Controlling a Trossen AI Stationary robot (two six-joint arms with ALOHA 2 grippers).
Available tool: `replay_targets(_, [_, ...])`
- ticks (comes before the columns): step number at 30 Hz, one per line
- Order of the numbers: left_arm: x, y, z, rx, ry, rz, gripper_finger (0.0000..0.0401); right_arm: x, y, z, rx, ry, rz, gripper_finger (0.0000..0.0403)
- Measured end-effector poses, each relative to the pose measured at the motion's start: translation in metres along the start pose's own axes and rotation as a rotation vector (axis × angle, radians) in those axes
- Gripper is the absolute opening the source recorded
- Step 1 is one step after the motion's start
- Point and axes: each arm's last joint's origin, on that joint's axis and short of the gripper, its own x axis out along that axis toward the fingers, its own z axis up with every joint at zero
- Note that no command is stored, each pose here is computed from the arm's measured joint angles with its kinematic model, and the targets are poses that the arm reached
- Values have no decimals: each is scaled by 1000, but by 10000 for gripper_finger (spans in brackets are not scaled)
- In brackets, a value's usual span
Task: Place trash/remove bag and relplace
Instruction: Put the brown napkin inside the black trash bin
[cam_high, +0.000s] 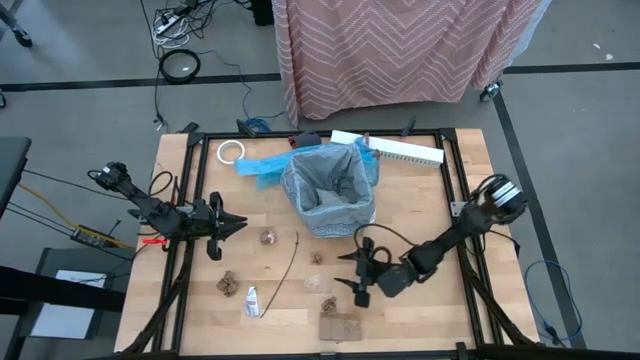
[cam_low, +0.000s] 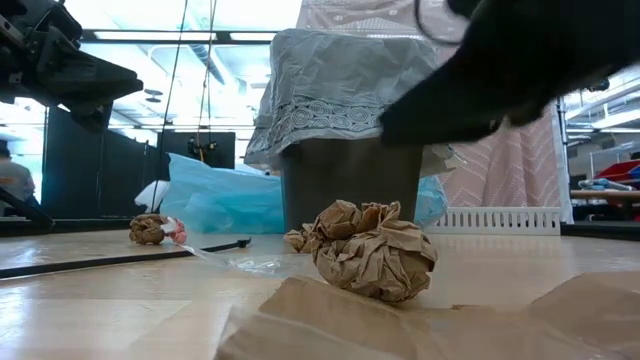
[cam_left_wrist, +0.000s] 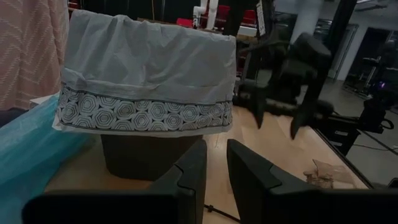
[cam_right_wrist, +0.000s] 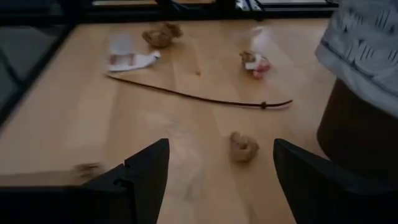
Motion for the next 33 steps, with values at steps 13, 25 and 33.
replay_targets(13, [0, 0, 0, -1, 0, 0, 72, 43, -28, -12, 9, -6, -7, 272])
replay_targets(25, [0, 0, 0, 3, -1, 0, 72, 55, -46, -7, -15, -4, -12, 268])
replay_targets(33, [0, 0, 0, 4, -1, 0, 72, 62, -58, -4, 16, 2, 25, 265])
